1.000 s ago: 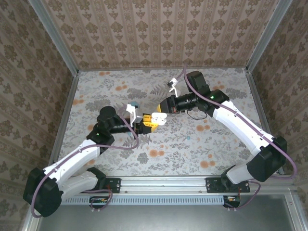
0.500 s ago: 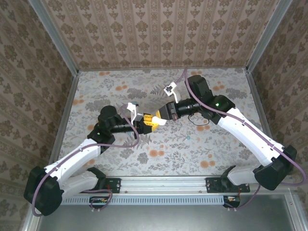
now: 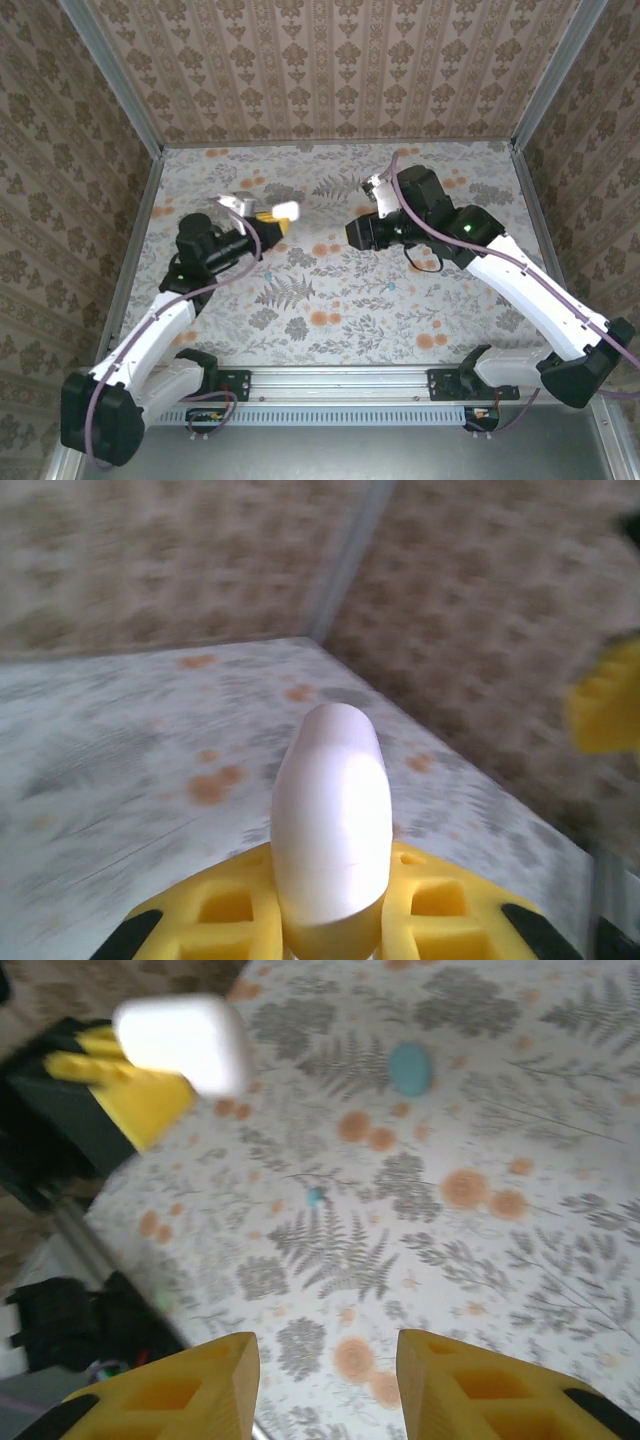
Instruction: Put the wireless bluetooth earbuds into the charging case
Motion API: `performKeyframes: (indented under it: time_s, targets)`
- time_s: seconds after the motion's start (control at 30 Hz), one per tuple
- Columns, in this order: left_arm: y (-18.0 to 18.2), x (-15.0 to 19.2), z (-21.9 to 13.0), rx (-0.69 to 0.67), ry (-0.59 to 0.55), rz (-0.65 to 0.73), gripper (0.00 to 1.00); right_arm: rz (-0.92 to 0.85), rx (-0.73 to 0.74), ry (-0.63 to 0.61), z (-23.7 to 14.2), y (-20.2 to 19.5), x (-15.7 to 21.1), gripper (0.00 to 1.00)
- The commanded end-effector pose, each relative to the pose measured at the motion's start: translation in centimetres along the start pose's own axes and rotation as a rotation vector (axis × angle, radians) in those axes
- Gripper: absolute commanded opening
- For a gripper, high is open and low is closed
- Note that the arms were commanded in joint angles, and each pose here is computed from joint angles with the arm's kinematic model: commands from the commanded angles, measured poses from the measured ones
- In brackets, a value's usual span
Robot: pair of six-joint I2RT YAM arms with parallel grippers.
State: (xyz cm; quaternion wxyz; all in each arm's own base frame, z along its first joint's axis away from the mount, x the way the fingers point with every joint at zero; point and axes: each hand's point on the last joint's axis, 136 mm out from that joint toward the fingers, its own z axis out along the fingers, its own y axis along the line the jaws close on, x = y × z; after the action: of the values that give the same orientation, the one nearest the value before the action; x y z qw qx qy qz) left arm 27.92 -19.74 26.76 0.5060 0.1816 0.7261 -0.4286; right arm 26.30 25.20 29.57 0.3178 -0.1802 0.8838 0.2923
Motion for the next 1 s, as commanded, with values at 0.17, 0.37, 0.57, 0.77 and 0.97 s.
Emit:
performKeyframes:
  time_s: [0.17,0.37,0.57,0.77,0.97]
  targets:
    - [15.9,8.8,-8.0,-0.599,0.036,-0.616,0.00,-0.059,0.260,0.126,8.8,-2.7,2.8,0.48]
    - [18.2,11.6,-8.8,-0.665,0.088,-0.670,0.02,-0.147,0.242,0.178,16.8,-1.7,1.7,0.55]
    - [19.3,13.7,-7.5,-0.643,0.138,-0.695,0.04,-0.237,0.213,0.242,24.2,-1.6,0.9,0.59]
    - [19.7,14.1,-4.0,-0.556,0.237,-0.679,0.04,-0.233,0.233,0.267,29.3,-3.6,0.4,0.62]
    - [21.3,14.5,-1.1,-0.500,0.263,-0.737,0.10,-0.196,0.254,0.260,31.8,-6.4,-1.4,0.68]
